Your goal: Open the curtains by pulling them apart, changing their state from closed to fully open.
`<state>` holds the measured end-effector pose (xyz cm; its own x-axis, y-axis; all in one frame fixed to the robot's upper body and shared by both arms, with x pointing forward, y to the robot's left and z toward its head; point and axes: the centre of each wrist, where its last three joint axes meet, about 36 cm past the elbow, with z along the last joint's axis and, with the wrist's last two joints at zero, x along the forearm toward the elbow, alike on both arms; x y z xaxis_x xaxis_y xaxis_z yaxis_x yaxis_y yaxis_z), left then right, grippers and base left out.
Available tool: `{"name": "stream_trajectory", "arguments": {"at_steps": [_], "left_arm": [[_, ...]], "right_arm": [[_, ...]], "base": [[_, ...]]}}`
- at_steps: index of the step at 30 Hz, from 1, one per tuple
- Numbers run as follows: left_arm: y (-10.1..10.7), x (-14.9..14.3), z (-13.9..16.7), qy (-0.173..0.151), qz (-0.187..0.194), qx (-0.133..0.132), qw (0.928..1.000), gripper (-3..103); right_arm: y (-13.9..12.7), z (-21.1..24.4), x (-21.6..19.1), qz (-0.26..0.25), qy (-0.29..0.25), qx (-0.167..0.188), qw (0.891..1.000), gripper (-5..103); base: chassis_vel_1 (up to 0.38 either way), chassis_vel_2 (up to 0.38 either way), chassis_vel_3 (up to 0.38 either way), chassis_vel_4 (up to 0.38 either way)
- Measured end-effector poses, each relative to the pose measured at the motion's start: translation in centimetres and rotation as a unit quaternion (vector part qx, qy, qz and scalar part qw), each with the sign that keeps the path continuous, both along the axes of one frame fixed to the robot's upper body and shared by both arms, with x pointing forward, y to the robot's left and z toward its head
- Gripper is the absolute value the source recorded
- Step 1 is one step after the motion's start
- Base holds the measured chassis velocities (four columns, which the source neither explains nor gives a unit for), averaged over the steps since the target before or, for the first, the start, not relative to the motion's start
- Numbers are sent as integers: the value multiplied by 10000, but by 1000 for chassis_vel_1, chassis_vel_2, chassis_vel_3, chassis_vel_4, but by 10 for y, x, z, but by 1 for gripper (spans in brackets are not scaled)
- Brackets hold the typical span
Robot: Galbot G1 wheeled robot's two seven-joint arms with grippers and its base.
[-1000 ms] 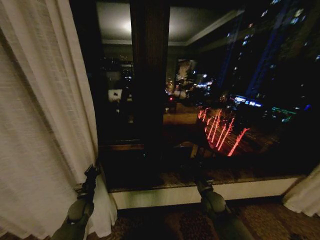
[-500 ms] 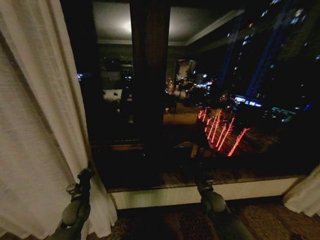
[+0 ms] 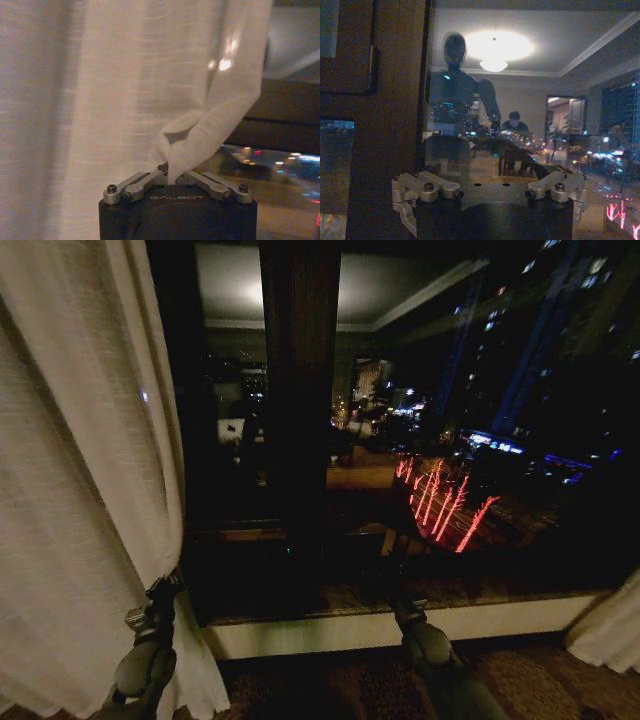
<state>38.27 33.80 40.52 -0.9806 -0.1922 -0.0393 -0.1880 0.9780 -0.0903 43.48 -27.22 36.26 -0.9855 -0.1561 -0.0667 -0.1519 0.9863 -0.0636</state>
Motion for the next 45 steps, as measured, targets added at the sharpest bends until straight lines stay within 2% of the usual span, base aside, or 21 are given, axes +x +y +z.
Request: {"name": "stream_trajectory", "arguments": {"at_steps": [3, 8, 27, 45], "left_arm": [[-19, -3, 4, -83, -234, -101, 9996, 0], [-29, -3, 2, -78, -291, -119, 9995, 0], [-4, -1, -14, -107, -281, 193, 9994, 0], [0, -10, -18, -244, -203, 204, 9993, 0]], "right_arm": [[0, 0, 0, 0, 0, 0, 10000, 100], [0, 0, 0, 0, 0, 0, 10000, 100], [0, 0, 0, 0, 0, 0, 10000, 100], [0, 0, 0, 0, 0, 0, 10000, 100]], "base": [[0, 0, 0, 0], [0, 0, 0, 0], [0, 0, 0, 0], [0, 0, 0, 0]]}}
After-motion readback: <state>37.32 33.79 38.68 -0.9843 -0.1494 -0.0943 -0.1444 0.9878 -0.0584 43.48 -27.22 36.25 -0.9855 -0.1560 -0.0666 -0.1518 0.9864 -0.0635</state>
